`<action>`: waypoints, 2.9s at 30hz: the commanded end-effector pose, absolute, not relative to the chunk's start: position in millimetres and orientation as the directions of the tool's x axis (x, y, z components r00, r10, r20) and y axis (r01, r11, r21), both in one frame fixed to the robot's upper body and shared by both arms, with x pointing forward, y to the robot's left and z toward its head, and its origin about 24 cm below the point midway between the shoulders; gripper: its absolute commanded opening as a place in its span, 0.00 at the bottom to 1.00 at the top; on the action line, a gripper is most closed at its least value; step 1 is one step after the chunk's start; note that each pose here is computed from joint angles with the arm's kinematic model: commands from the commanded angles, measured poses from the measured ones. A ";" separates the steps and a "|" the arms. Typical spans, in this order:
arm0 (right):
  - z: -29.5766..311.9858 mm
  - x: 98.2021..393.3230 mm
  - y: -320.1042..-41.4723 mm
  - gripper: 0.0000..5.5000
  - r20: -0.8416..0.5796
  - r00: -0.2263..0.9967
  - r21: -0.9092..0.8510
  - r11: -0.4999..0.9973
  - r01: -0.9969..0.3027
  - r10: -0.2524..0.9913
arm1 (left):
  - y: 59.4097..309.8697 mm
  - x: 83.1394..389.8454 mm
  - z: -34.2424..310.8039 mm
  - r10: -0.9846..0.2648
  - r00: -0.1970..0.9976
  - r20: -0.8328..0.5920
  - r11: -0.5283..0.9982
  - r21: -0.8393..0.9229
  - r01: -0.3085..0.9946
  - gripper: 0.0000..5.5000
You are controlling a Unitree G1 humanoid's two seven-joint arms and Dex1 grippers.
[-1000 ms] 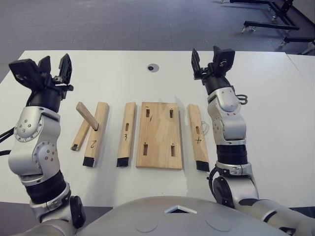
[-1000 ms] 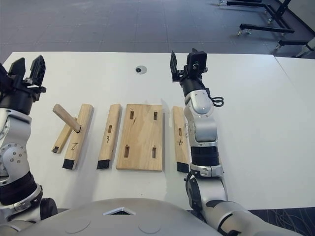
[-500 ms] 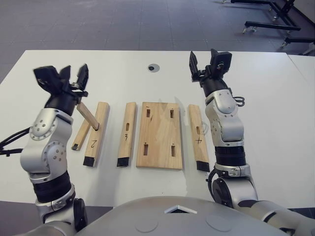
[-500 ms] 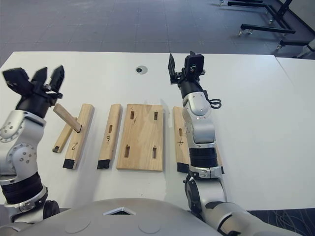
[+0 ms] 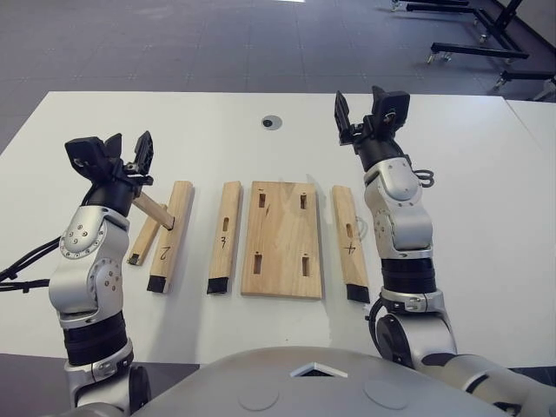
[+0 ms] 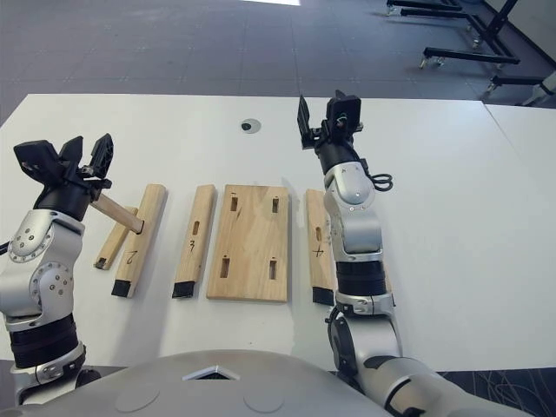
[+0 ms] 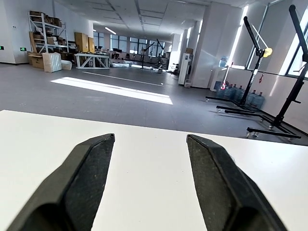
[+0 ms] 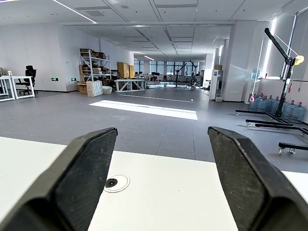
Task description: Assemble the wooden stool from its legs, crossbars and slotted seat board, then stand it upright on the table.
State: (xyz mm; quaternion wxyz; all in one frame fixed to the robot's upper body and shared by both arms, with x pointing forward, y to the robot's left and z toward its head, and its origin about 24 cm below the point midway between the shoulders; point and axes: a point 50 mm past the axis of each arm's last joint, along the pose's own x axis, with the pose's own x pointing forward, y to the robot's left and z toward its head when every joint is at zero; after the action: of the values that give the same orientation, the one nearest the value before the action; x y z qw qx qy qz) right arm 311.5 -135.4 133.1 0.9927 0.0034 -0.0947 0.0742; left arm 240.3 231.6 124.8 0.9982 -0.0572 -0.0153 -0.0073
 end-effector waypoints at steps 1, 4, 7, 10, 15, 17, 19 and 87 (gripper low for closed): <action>137.1 312.4 -132.2 0.63 0.202 0.968 0.001 0.988 -0.153 0.149 | 223.5 243.5 123.3 -0.040 0.999 -0.001 0.988 -0.150 0.039 0.50; 136.4 312.4 -131.4 0.63 0.202 0.968 0.003 0.988 -0.154 0.150 | 220.7 243.7 135.9 -0.049 0.998 0.045 0.985 -0.165 0.056 0.50; 135.7 311.9 -132.9 0.63 0.202 0.969 0.005 0.989 -0.146 0.142 | 221.2 241.7 150.5 -0.047 0.994 0.101 0.983 -0.171 0.064 0.50; 134.4 310.3 -135.7 0.63 0.202 0.971 0.006 0.991 -0.133 0.129 | 230.2 235.5 167.4 -0.011 0.984 0.177 0.986 -0.164 0.040 0.50; 130.0 305.9 -137.4 0.63 0.194 0.974 0.002 0.992 -0.123 0.120 | 224.9 205.7 171.0 -0.135 0.970 0.200 0.991 0.024 0.133 0.50; 125.5 303.2 -138.9 0.63 0.181 0.977 -0.006 0.993 -0.116 0.115 | 221.1 177.0 162.9 -0.214 0.958 0.191 0.977 0.060 0.206 0.50; 119.5 298.6 -143.1 0.63 0.164 0.982 -0.004 0.996 -0.092 0.092 | 222.5 157.6 156.2 -0.240 0.958 0.156 0.971 0.024 0.239 0.50; 189.5 282.1 -133.7 0.63 0.585 0.388 0.486 0.075 -0.871 0.713 | 171.0 226.7 145.6 -0.897 0.365 0.248 0.216 -0.475 0.853 0.37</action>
State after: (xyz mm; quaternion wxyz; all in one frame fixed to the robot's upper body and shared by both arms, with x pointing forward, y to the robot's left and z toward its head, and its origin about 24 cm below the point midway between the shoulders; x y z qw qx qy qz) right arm 285.3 -136.0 178.3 0.7714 0.3827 -0.1078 0.4969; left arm 233.7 171.0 143.6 0.8060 -0.2735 0.0349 -0.5238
